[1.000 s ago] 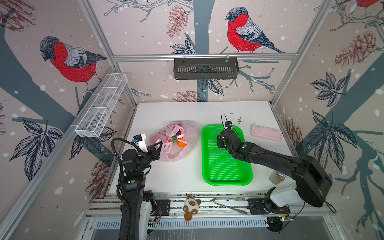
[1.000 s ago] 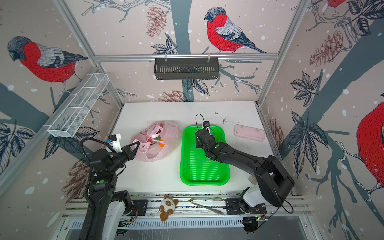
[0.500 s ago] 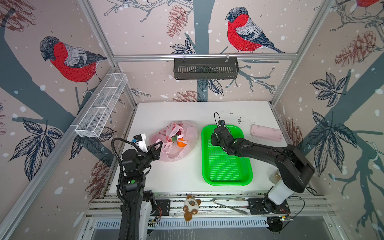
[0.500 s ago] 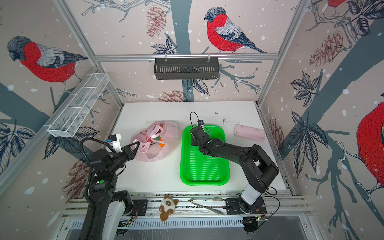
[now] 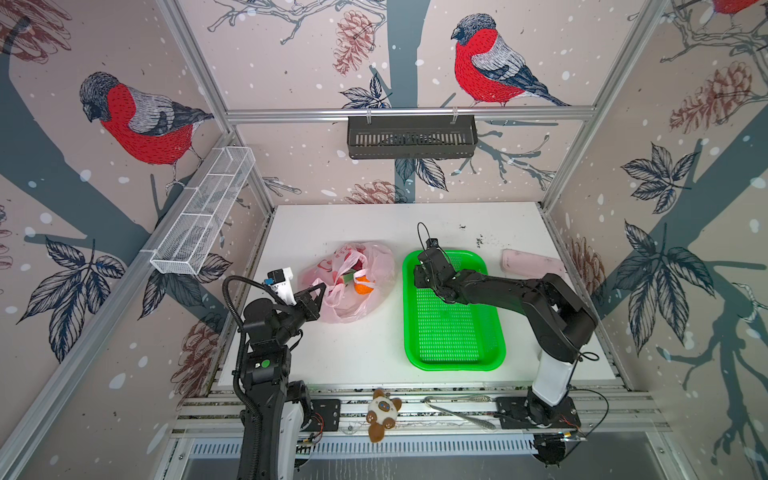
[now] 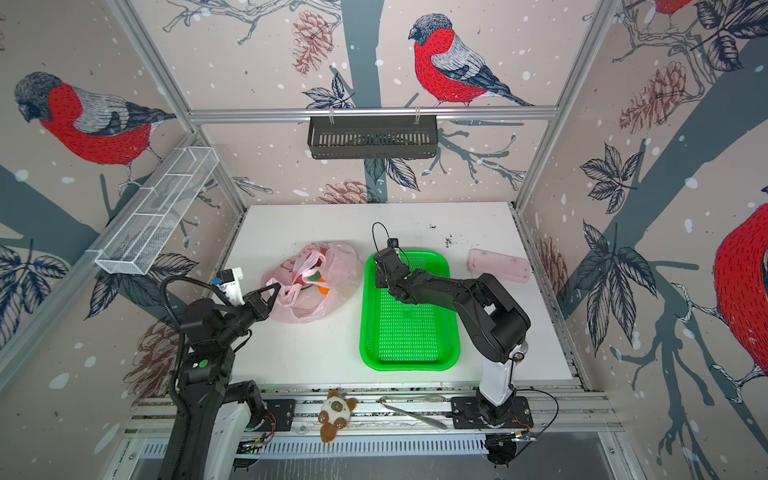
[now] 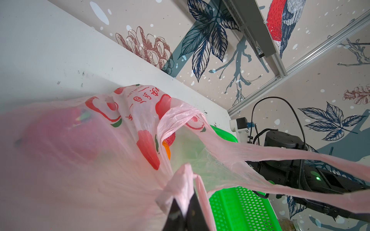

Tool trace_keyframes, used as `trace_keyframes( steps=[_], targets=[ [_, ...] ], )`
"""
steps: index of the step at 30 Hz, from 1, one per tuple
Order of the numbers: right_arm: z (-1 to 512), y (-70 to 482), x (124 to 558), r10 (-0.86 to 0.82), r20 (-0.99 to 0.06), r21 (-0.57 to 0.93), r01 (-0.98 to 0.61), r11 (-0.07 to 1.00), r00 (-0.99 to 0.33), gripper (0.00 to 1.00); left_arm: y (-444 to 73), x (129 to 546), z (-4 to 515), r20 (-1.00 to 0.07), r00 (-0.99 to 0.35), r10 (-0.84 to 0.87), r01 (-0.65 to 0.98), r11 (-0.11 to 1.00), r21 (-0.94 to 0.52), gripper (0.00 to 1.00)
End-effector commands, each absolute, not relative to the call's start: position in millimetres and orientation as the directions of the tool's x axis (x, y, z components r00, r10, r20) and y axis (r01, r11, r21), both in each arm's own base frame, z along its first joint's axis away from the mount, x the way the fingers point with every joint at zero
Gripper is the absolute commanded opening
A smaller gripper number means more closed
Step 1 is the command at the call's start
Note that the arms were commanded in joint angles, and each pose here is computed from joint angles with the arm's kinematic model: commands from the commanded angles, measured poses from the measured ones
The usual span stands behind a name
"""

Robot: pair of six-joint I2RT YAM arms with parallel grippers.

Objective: Untie the knot of the plastic bag and take out the fruit
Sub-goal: 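Carry the yellow fruit over the green basket with the right gripper, then lower the yellow fruit into the basket and open the right gripper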

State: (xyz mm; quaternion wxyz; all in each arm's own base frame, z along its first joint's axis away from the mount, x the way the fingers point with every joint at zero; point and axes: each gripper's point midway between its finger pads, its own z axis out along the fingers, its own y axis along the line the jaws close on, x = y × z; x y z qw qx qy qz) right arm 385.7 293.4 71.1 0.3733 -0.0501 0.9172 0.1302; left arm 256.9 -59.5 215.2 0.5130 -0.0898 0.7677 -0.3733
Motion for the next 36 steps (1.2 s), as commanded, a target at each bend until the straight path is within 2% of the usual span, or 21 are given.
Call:
trace_keyframes(
  steps=[1,7,12,18,36],
  targets=[
    [69,299,389,0.013,-0.697,0.218,-0.194,0.956,-0.717,0.43,-60,259,228,-0.753,-0.415,-0.510,0.294,0.709,-0.641,0.00],
    [58,300,389,0.008,-0.682,0.216,-0.191,0.958,-0.731,0.50,-61,259,228,-0.753,-0.415,-0.510,0.296,0.707,-0.642,0.00],
    [54,300,389,0.007,-0.676,0.214,-0.186,0.959,-0.737,0.62,-61,259,229,-0.754,-0.414,-0.510,0.298,0.707,-0.642,0.00],
    [54,299,388,0.006,-0.675,0.211,-0.185,0.960,-0.738,0.71,-61,259,229,-0.756,-0.412,-0.509,0.301,0.707,-0.640,0.00],
    [68,291,384,0.012,-0.694,0.198,-0.174,0.965,-0.720,0.81,-61,258,230,-0.758,-0.408,-0.509,0.306,0.706,-0.639,0.00]
  ],
)
